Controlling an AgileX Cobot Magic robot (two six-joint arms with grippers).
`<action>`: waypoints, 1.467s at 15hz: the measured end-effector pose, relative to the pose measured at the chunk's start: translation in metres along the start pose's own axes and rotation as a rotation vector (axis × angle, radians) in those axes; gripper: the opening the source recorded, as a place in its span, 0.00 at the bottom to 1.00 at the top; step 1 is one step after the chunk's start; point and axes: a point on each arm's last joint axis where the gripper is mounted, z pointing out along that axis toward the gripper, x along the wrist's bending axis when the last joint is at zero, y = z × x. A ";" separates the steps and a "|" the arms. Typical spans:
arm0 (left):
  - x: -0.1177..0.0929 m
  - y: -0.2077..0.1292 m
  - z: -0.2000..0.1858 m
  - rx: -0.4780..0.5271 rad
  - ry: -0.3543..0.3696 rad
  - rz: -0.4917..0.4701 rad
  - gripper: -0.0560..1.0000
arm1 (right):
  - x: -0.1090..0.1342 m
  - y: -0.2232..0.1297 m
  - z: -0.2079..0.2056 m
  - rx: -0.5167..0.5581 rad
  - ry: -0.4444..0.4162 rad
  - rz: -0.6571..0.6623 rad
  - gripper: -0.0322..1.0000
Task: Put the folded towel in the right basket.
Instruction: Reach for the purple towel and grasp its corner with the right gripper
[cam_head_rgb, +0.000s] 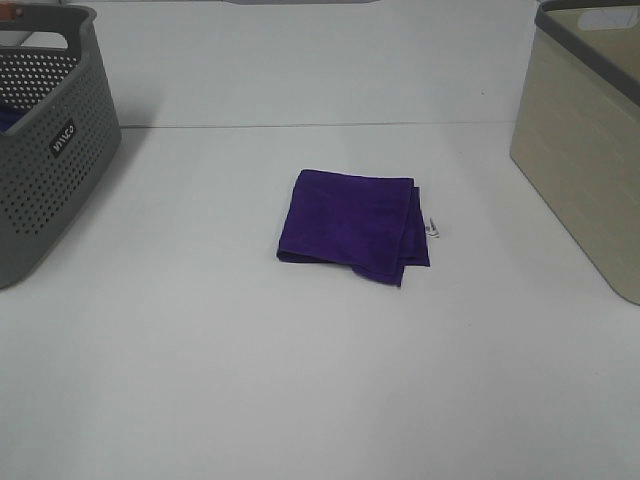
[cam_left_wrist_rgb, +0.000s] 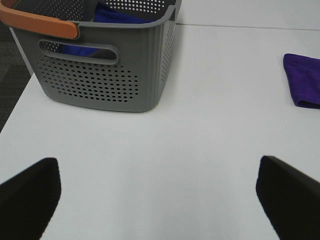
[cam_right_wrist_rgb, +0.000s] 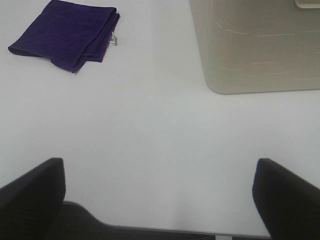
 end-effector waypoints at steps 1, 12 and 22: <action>0.000 0.000 0.000 0.000 0.000 0.000 0.99 | 0.000 0.000 0.000 0.000 -0.001 0.000 0.98; 0.000 0.000 0.000 0.000 0.000 0.000 0.99 | 0.000 0.000 0.000 0.000 -0.001 0.000 0.98; 0.000 0.000 0.000 0.000 0.000 0.000 0.99 | 0.013 0.099 0.019 0.225 0.195 0.124 0.98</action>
